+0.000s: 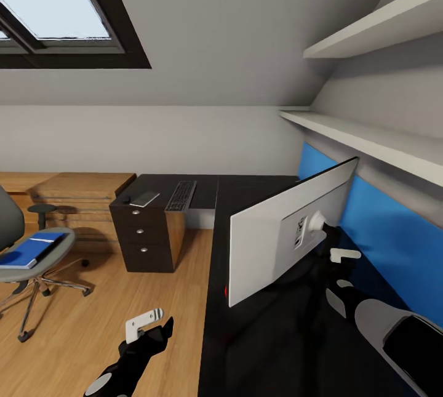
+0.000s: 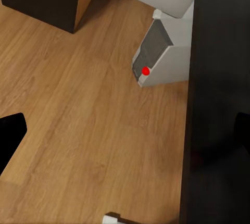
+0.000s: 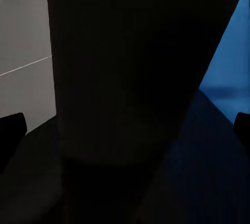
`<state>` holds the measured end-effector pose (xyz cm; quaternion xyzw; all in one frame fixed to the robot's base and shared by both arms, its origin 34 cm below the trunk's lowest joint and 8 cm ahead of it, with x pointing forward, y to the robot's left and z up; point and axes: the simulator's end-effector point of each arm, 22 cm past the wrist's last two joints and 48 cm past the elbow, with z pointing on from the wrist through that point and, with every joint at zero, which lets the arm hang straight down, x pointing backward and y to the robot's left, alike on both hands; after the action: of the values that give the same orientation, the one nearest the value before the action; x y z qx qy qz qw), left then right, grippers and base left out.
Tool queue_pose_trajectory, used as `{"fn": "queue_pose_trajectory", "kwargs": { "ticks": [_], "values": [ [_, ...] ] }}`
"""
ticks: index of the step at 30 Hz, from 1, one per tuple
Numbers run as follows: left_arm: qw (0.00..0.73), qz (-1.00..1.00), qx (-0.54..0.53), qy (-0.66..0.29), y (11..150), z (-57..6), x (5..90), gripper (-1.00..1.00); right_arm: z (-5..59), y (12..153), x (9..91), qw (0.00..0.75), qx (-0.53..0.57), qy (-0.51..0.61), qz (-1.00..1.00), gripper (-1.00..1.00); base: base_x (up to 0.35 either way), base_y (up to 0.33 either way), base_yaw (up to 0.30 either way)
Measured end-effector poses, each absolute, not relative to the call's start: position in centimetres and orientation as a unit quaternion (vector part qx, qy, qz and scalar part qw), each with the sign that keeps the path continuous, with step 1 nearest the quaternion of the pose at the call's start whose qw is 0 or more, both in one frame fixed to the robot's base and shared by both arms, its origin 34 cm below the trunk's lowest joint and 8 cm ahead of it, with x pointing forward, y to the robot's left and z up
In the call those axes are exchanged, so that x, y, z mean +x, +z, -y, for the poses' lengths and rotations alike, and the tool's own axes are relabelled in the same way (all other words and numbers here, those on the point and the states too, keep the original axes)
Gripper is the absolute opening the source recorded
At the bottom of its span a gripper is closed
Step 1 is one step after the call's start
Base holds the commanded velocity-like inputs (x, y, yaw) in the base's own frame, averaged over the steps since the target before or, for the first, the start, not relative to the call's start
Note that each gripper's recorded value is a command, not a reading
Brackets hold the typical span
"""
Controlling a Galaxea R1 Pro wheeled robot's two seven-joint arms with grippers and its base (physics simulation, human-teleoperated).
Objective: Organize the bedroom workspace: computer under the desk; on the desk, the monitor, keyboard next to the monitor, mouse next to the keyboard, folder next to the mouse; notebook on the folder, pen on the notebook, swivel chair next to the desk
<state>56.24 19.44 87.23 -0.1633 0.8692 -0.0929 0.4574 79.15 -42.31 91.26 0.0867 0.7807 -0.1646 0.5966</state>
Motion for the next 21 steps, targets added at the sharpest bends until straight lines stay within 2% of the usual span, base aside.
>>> {"fn": "queue_pose_trajectory", "kwargs": {
  "ticks": [14, 21],
  "values": [
    [0.458, -0.87, -0.161, -0.09, 87.18, -19.77, 56.24, 1.0, 42.32, 91.25, 79.14, 0.596, 0.087, -0.165, -0.781, 1.0, 0.0, 0.0, 0.0],
    [0.456, -0.87, -0.164, -0.093, 87.1, -19.68, 56.21, 1.0, 42.32, 91.23, 79.16, 0.596, 0.087, -0.165, -0.781, 1.0, -0.093, 0.0, 0.0]
  ]
}}
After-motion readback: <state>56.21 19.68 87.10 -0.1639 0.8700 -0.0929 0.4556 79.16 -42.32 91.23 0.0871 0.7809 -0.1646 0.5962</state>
